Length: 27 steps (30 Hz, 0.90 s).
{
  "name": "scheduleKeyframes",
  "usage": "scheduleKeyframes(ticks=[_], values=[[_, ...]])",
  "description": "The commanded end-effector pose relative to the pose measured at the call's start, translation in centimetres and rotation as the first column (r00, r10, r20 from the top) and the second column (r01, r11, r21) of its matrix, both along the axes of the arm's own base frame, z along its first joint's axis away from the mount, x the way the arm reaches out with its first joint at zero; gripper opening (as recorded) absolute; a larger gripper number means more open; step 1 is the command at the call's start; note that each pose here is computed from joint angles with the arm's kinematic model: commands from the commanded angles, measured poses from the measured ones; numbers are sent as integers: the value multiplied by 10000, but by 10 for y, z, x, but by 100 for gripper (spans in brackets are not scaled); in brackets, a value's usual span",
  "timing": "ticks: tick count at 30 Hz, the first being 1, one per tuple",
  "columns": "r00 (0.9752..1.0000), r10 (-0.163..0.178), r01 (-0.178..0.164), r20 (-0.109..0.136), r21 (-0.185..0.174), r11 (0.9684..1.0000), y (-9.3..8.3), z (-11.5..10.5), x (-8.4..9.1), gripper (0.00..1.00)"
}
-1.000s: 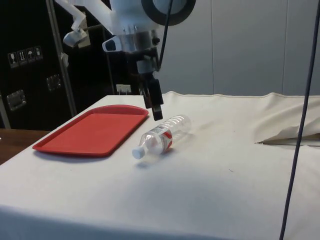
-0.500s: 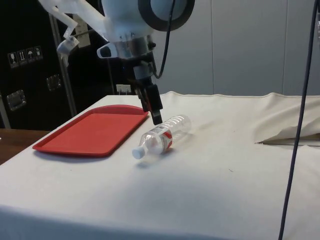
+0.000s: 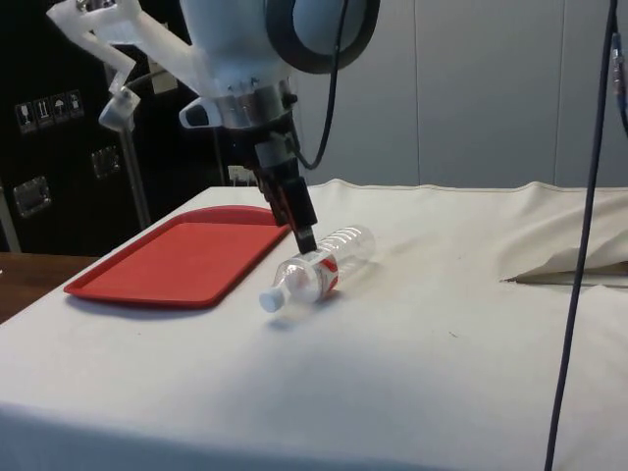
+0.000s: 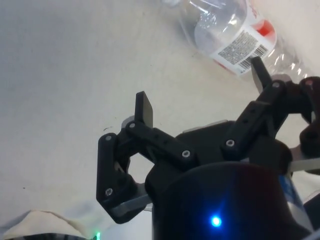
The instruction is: Place the bottle upright on the tray.
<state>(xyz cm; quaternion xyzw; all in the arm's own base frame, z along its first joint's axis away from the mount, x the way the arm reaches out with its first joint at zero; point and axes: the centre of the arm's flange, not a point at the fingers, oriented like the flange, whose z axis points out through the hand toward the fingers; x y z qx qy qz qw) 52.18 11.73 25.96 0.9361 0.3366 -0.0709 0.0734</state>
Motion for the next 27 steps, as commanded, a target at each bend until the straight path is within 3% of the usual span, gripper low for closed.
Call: scheduleKeyframes(ticks=[1,7,8,9,16,17,25,26,27], values=[[10000,52,-54,-54,-192,9998,3,-2,1,100],[9996,263,-269,-134,-402,9988,7,-5,3,100],[9995,288,-292,-133,-287,9992,7,-5,3,100],[9993,341,-349,-166,-461,9983,8,-5,4,100],[9975,632,-653,-317,-703,9954,12,-11,9,100],[9977,613,-629,-279,-591,9963,11,-9,8,100],[9937,998,-1040,-511,-874,9907,11,-24,19,100],[9947,932,-965,-432,-796,9921,11,-21,17,100],[9931,1040,-1085,-540,-875,9902,11,-25,20,100]])
